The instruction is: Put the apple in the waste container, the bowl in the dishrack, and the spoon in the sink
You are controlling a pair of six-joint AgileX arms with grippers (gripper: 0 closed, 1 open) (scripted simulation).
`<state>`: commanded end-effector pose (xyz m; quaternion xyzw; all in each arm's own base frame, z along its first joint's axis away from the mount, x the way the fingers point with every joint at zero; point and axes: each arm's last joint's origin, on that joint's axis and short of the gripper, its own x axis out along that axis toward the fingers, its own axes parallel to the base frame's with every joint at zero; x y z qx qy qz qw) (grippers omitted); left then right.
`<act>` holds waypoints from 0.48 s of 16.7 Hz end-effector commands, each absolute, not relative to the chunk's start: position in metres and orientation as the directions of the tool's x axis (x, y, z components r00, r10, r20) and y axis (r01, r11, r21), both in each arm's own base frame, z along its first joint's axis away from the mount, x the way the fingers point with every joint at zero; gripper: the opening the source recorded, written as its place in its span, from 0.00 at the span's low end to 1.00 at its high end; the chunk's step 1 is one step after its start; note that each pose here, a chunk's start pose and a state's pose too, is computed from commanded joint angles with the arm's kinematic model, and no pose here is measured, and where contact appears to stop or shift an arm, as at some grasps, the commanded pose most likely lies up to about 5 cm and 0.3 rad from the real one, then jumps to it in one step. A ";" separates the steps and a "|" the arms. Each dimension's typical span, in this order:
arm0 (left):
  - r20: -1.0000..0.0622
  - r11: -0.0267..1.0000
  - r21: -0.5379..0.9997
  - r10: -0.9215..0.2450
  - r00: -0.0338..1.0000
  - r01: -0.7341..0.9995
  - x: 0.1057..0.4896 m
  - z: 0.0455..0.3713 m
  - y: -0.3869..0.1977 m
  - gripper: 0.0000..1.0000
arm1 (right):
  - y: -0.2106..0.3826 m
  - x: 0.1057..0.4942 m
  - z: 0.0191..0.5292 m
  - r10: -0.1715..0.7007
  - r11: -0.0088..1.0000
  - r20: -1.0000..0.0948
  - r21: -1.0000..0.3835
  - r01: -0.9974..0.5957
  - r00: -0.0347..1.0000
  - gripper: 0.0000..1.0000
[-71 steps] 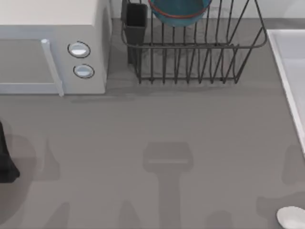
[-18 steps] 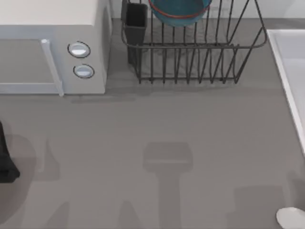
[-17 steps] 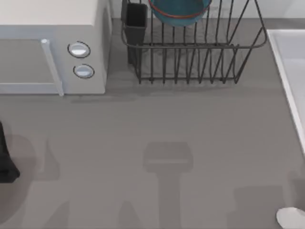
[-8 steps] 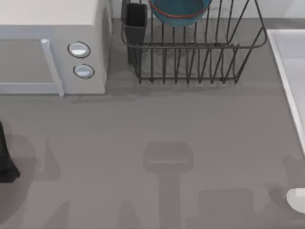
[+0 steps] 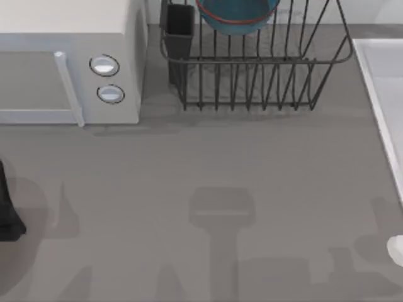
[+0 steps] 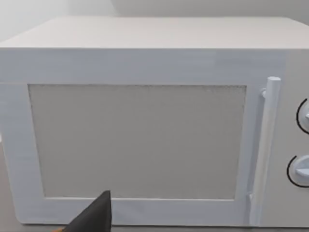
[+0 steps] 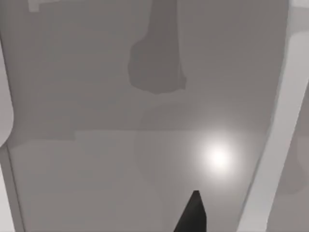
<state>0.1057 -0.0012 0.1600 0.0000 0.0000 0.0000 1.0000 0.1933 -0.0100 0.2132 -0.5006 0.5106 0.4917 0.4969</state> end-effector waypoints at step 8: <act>0.000 1.000 0.000 0.000 1.000 0.000 0.106 0.160 -0.001 1.00 | -0.017 0.254 0.235 -0.018 -0.017 -0.997 0.077 -0.997 -0.076 0.00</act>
